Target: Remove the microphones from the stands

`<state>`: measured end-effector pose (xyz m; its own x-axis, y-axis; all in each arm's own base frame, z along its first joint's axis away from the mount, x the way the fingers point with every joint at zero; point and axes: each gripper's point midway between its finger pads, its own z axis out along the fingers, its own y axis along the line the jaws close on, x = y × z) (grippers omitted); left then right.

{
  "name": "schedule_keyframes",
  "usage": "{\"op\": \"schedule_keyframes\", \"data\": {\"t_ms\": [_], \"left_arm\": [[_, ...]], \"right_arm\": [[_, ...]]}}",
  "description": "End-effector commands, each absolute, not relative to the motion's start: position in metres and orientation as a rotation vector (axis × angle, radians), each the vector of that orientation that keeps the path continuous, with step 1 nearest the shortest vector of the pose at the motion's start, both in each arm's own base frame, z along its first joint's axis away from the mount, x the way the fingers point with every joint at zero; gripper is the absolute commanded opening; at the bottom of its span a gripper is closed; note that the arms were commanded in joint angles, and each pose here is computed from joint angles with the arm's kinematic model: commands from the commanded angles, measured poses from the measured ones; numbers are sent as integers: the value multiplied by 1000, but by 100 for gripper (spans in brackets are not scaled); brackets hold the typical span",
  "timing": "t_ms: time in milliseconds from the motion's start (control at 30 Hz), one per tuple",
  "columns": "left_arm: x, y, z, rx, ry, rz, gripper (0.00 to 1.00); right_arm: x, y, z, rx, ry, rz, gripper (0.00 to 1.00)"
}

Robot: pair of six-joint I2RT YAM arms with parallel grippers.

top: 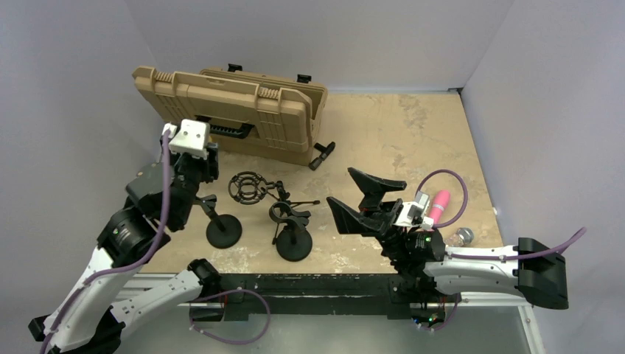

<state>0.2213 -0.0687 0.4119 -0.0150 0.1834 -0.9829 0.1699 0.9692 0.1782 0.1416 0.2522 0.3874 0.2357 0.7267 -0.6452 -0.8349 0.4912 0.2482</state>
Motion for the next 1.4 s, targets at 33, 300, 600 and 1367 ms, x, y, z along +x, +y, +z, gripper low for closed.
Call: {"op": "schedule_keyframes", "data": {"t_ms": [33, 300, 600, 1367], "left_arm": [[247, -6, 396, -138, 1633, 284, 0], [259, 59, 377, -658, 1600, 225, 0], [277, 101, 248, -1403, 1580, -85, 0], [287, 82, 74, -2035, 1535, -380, 76]], "right_arm": [[142, 251, 388, -135, 792, 1100, 99], [139, 240, 385, -132, 787, 1092, 99], [133, 220, 388, -101, 751, 1109, 99], [137, 230, 387, -114, 779, 1105, 98]]}}
